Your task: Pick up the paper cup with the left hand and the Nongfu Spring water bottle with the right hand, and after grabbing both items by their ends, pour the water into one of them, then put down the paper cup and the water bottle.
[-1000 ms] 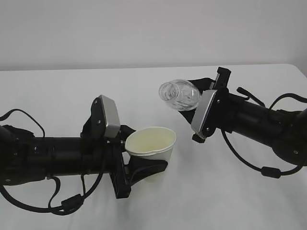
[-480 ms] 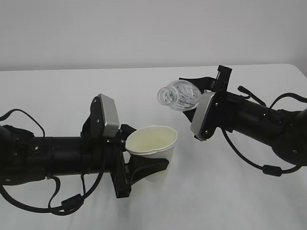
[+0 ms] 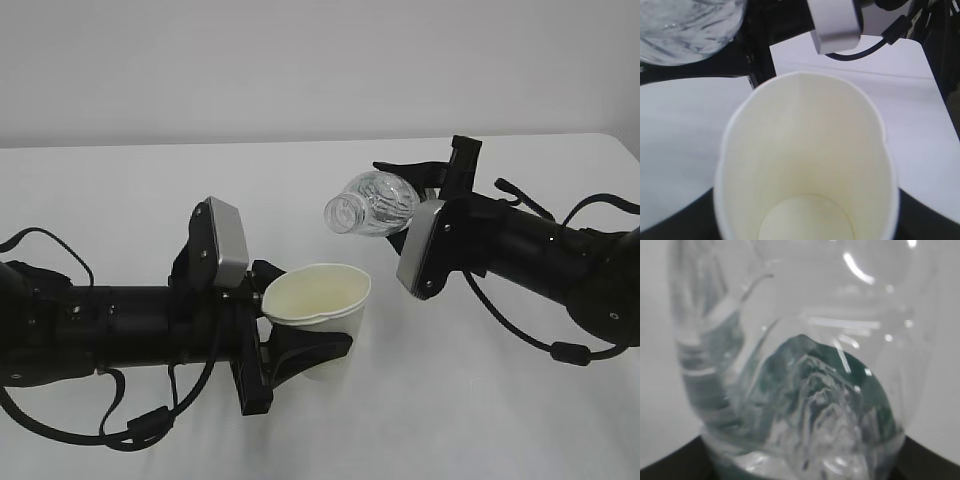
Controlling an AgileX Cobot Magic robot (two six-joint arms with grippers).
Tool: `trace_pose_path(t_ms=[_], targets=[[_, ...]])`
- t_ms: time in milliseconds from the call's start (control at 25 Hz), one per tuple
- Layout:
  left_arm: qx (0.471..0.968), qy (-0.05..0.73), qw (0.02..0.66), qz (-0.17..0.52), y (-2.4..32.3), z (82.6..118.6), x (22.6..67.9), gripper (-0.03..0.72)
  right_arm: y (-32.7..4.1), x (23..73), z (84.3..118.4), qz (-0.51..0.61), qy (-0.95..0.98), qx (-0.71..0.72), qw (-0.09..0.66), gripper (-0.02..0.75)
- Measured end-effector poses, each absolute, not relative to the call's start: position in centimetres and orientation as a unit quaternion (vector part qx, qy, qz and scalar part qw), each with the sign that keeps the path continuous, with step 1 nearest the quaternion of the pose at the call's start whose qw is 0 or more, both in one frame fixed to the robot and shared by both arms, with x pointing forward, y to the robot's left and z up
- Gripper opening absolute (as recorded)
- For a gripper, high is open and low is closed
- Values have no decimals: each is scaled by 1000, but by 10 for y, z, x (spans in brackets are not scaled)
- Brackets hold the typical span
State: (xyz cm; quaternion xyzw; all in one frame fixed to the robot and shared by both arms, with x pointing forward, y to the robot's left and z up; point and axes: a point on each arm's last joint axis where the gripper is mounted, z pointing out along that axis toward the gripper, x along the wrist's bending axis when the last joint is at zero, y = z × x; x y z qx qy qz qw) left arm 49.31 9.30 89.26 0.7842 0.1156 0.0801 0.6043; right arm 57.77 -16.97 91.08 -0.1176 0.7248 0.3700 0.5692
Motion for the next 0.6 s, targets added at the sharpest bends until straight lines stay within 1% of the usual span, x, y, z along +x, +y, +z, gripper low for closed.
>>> trace_pose_path(t_ms=[600], targets=[[784, 115, 604, 80, 93, 893, 493, 428, -170, 578, 911, 346, 719, -147, 584, 421]])
